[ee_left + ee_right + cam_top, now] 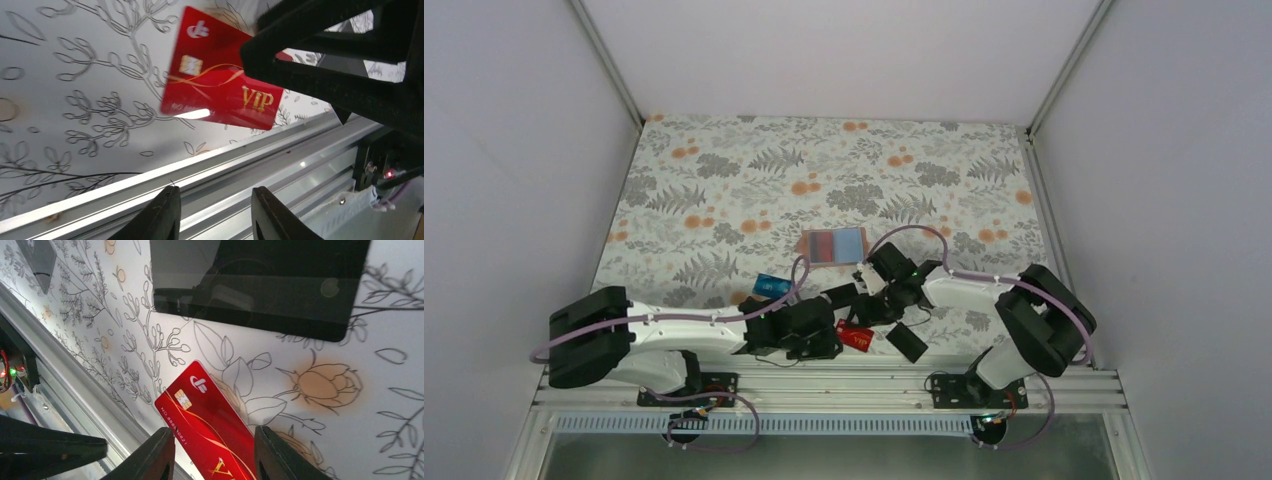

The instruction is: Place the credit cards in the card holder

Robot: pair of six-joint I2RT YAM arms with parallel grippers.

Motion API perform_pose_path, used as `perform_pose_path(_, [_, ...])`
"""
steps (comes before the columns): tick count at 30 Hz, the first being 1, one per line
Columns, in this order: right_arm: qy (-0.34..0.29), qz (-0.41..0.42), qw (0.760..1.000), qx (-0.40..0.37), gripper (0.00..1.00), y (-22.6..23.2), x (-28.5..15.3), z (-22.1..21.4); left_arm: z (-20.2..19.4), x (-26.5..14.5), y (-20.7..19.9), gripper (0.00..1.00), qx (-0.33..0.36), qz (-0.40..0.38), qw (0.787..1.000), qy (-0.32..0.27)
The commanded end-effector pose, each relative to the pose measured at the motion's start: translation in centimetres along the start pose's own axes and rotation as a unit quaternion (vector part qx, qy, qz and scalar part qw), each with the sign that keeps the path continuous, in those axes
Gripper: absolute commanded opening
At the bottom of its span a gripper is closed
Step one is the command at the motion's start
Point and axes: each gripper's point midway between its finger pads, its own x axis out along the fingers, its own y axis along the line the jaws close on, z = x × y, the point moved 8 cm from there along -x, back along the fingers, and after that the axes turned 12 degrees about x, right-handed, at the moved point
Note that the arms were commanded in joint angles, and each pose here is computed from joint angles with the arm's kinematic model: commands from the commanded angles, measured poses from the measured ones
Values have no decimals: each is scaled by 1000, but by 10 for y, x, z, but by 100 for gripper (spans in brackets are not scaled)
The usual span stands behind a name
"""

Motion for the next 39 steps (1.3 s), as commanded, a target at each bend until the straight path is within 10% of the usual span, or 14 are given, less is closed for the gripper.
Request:
perform_pose_path(1, [29,-35,999,19,42,-17,12,-20,-5,8,-7,39,-21,-40,999,25])
perform_pose_path(39, [44,8,999,7,43,-7,6,-45,-10,44,6,47,-119,-56,991,15])
